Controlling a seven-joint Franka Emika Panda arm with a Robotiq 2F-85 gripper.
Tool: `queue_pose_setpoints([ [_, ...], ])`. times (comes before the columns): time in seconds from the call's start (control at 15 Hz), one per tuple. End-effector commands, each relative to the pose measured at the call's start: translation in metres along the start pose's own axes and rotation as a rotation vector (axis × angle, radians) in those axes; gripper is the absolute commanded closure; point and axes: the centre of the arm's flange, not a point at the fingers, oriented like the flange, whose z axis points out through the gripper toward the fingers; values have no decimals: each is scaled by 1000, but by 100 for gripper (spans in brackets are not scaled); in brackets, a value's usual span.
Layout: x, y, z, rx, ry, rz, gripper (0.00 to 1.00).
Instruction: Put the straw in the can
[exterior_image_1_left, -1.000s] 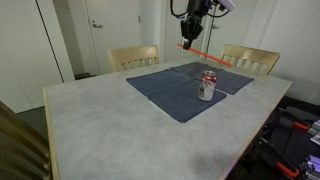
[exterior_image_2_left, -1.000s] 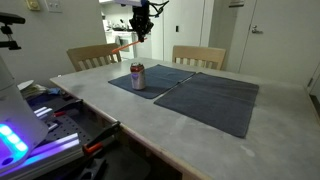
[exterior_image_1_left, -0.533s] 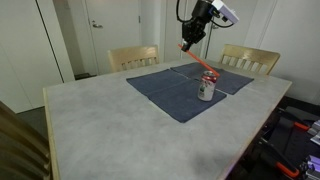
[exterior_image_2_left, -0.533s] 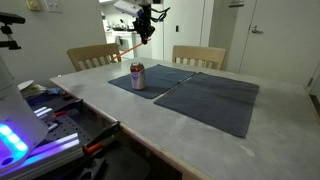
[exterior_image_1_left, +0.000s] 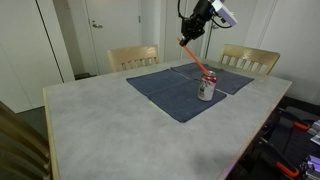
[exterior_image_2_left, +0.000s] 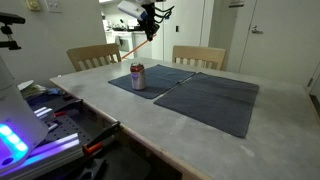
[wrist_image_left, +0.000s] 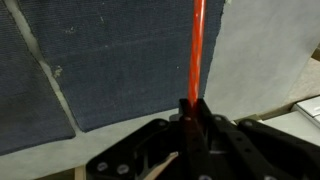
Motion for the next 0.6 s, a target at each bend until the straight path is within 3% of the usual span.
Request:
queue_pose_setpoints([
  [0.0,7,-2,-6,-39,54,-30,98],
  [0.53,9,-6,-27,-133,142,-38,98],
])
